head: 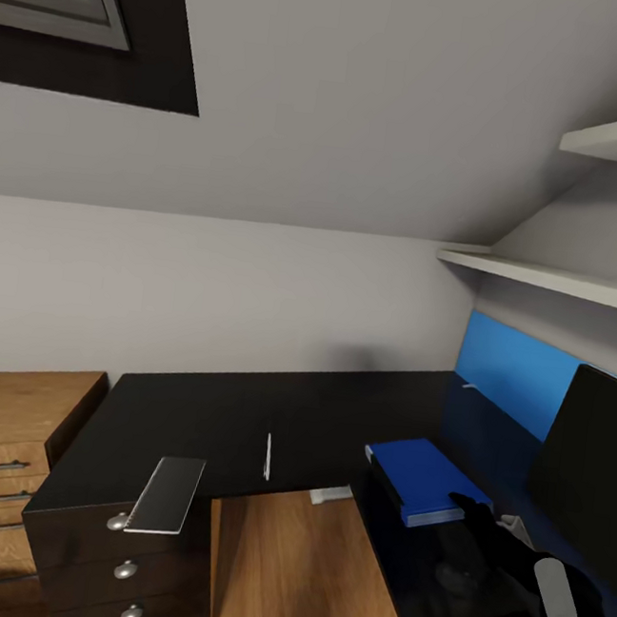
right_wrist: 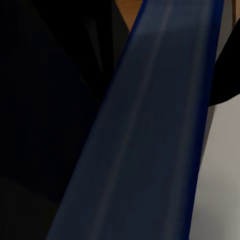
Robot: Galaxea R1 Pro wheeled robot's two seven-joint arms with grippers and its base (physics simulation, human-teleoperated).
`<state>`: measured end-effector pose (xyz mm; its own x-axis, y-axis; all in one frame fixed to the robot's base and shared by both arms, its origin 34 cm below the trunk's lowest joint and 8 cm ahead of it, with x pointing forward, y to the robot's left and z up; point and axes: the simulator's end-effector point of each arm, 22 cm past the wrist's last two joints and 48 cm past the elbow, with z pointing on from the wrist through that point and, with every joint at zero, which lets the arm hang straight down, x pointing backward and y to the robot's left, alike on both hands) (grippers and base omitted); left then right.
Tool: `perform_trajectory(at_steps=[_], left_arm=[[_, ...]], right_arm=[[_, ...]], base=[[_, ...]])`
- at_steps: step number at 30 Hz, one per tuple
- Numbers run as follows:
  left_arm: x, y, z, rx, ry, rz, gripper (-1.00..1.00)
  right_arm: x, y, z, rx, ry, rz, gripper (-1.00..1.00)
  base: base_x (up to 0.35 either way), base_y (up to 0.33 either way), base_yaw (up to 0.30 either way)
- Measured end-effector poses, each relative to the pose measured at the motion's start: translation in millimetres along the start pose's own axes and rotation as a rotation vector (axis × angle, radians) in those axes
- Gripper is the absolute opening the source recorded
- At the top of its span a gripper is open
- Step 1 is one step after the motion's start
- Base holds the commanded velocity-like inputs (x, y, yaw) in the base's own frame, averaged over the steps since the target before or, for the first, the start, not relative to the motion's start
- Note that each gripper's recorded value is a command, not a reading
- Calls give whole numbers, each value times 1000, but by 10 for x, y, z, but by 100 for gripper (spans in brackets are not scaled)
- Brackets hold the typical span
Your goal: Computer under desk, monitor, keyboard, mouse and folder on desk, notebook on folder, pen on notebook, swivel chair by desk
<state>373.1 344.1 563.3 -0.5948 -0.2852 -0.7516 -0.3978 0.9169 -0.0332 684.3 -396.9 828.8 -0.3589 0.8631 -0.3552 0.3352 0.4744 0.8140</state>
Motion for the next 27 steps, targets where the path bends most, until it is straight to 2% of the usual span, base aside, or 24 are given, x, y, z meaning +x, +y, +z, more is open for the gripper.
perform_trajectory(at_steps=[27], left_arm=[[294,11,256,2,-1,2,100]], right_arm=[[124,-292,167,-13,-4,12,-100]], base=[[0,0,0]])
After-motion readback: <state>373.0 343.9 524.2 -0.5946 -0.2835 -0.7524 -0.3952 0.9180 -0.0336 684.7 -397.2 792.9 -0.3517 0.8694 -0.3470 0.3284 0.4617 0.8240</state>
